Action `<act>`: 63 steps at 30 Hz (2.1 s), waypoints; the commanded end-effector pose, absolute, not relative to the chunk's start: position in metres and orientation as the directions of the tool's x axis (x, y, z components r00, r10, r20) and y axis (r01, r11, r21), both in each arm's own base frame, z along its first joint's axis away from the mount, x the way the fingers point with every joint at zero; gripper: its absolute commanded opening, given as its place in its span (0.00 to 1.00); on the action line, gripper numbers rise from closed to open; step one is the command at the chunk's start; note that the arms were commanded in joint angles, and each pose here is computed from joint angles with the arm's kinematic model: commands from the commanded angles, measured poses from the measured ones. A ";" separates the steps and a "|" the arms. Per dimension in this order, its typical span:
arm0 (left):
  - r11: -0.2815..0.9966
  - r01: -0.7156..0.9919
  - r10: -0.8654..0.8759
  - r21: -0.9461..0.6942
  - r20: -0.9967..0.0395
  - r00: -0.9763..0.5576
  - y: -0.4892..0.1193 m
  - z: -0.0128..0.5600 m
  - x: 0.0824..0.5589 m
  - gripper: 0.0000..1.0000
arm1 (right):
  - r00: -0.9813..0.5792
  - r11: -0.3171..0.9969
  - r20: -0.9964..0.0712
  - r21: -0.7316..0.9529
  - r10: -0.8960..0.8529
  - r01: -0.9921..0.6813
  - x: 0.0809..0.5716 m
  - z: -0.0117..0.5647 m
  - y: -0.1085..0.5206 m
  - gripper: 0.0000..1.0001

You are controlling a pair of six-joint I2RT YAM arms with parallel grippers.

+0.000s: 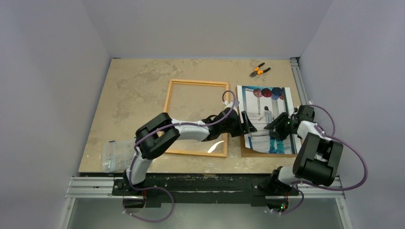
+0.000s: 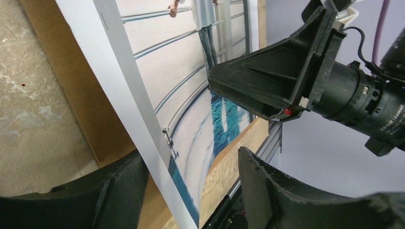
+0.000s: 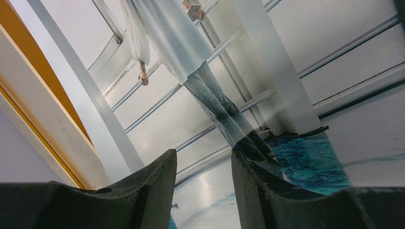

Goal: Put the photo into the frame

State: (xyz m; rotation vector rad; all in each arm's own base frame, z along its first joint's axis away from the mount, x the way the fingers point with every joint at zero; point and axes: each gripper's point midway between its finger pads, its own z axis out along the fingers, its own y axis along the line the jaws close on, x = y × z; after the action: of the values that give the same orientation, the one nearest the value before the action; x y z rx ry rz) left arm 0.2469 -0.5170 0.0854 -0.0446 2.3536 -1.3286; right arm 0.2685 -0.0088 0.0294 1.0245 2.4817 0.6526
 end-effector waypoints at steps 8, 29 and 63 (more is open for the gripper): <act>0.588 0.119 -0.241 -0.800 -0.314 -0.918 -0.513 0.070 0.251 0.18 | -0.717 0.644 -0.118 0.556 0.687 0.525 0.253 0.022 0.003 0.48; 0.634 0.376 -0.166 -0.676 -0.594 -0.787 -0.450 0.167 0.256 0.00 | -0.679 0.699 -0.374 0.653 0.632 0.291 0.264 0.133 0.014 0.94; 0.917 0.390 0.114 -0.084 -0.882 -0.457 -0.196 0.356 0.240 0.00 | -0.764 0.662 -0.379 0.745 0.523 0.084 0.266 0.191 0.100 0.92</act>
State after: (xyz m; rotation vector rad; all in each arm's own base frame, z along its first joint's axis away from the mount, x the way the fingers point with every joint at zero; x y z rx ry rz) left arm 0.2387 -0.1804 0.3796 0.2316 1.9709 -0.3674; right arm 0.2607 0.0901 0.1715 0.5207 2.3670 0.9270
